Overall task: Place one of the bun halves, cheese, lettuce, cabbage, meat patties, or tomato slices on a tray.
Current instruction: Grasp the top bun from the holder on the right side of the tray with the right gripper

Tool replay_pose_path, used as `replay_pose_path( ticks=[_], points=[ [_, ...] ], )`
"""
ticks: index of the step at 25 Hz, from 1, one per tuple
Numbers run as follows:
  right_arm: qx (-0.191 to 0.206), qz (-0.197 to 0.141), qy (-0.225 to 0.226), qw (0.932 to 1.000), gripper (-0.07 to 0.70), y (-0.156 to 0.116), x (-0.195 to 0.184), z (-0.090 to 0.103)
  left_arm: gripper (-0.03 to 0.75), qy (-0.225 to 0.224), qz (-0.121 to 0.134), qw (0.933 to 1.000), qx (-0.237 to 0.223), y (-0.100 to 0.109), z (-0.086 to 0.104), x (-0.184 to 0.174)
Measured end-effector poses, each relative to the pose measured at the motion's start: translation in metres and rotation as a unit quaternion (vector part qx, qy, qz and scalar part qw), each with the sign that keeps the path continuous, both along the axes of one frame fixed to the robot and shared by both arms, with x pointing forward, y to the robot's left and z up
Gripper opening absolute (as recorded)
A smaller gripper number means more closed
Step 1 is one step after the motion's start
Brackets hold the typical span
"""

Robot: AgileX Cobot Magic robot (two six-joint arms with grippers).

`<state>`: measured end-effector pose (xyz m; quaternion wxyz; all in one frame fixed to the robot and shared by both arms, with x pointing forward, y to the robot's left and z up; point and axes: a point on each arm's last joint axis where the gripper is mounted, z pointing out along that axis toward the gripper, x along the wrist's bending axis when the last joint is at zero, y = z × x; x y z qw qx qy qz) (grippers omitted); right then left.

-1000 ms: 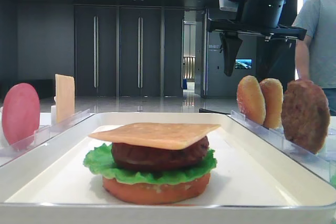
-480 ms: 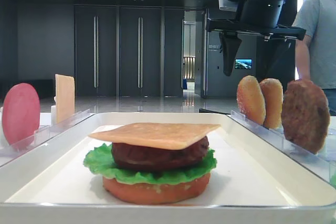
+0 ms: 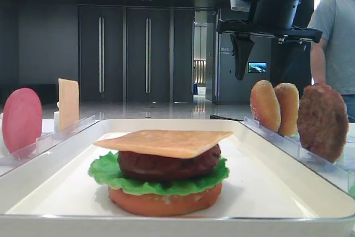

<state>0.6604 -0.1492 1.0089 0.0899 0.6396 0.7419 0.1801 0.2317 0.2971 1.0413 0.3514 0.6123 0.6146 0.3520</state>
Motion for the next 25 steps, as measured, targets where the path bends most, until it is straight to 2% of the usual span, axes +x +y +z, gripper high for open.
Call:
replay_pose_path(
  ticks=[8, 17, 20, 25],
  points=[
    [0.003, -0.003, 0.027, 0.9996, 0.465, 0.003, 0.002, -0.018, 0.641, 0.000, 0.000, 1.0000, 0.000, 0.000, 0.000, 0.000],
    [0.004, -0.003, 0.028, 0.9996, 0.461, 0.003, 0.002, -0.018, 0.641, 0.000, 0.000, 1.0000, 0.000, 0.000, 0.000, 0.000],
    [0.003, -0.003, 0.028, 0.9996, 0.425, 0.003, 0.002, -0.018, 0.641, 0.000, 0.000, 1.0000, 0.000, 0.000, 0.000, 0.000],
    [-0.001, -0.002, 0.027, 0.9996, 0.321, 0.002, 0.003, -0.018, 0.641, 0.000, 0.000, 1.0000, 0.000, 0.000, 0.000, 0.000]
  ],
)
